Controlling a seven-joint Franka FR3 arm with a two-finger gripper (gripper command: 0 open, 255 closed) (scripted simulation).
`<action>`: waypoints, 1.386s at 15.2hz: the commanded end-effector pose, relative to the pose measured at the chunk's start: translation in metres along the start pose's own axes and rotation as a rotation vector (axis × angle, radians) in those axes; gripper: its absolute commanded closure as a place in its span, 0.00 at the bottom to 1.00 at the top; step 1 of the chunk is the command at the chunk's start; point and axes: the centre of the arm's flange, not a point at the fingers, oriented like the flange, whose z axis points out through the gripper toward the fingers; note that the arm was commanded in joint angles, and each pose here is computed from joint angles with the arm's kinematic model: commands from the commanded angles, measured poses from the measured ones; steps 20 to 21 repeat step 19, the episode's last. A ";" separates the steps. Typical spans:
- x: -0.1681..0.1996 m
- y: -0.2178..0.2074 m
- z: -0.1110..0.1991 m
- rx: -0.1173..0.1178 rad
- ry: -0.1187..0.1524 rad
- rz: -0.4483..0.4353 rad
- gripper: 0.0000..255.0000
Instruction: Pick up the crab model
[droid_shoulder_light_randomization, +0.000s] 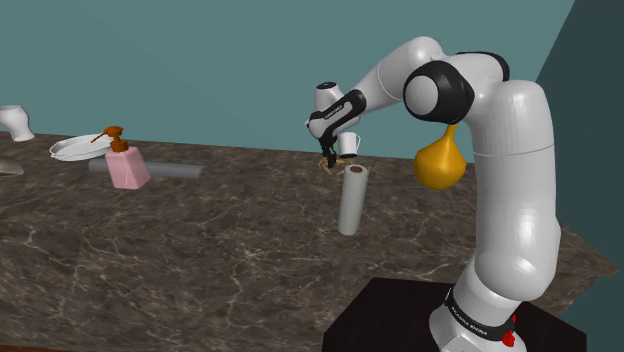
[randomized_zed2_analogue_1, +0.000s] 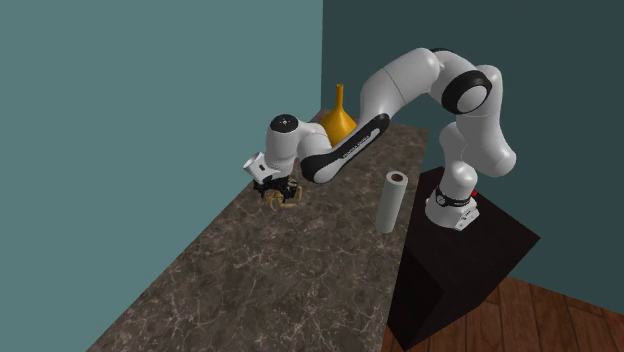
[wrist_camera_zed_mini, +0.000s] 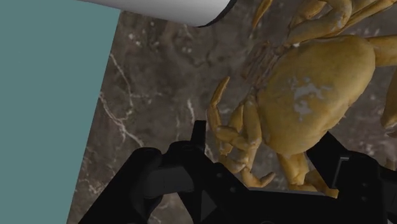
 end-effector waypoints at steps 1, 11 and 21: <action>0.000 -0.002 0.003 0.006 -0.003 0.000 1.00; -0.007 0.010 -0.043 0.006 -0.002 0.000 1.00; -0.013 0.017 -0.074 0.006 -0.002 0.000 1.00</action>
